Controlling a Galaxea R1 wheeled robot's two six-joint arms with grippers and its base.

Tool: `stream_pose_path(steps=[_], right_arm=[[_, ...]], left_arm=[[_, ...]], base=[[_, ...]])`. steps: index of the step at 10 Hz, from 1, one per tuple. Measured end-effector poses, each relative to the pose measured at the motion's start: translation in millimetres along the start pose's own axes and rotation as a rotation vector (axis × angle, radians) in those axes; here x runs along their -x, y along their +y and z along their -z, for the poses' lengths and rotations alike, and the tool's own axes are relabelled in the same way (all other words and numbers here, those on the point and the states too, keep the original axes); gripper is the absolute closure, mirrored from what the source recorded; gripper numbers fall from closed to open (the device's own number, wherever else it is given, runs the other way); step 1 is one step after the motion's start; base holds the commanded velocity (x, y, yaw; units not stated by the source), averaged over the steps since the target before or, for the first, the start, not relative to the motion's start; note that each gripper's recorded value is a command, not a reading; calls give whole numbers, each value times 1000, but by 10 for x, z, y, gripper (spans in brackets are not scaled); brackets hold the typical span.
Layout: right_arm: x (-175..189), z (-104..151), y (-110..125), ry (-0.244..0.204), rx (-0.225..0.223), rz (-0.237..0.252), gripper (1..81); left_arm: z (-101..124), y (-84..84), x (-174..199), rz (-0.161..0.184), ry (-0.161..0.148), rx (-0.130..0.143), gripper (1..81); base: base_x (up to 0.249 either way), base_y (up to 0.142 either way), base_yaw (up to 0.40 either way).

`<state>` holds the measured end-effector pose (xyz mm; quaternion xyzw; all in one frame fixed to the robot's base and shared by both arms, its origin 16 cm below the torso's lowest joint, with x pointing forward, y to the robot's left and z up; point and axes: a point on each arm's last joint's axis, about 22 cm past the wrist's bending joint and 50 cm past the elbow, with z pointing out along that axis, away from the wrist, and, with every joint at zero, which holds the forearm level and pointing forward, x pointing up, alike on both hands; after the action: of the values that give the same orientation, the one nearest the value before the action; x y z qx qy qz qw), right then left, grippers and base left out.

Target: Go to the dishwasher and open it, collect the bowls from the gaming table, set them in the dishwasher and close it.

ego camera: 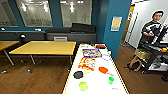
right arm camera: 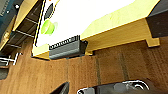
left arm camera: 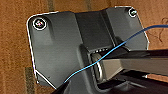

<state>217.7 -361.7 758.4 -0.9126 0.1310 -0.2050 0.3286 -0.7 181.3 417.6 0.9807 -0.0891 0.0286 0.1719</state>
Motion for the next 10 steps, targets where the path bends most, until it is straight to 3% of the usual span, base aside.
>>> stream_pose_path(steps=[4,6,10], right_arm=[[-1002,173,-375,52,-12,61,10],[-1341,232,-488,38,2,75,10],[-1864,145,-342,-15,87,40,10]], left_arm=[[1,-3,7,2,-1,0,10],[-3,6,33,5,-7,2,10],[-23,37,235,25,-57,11,10]], base=[[0,0,0],[0,0,0],[0,0,0]])
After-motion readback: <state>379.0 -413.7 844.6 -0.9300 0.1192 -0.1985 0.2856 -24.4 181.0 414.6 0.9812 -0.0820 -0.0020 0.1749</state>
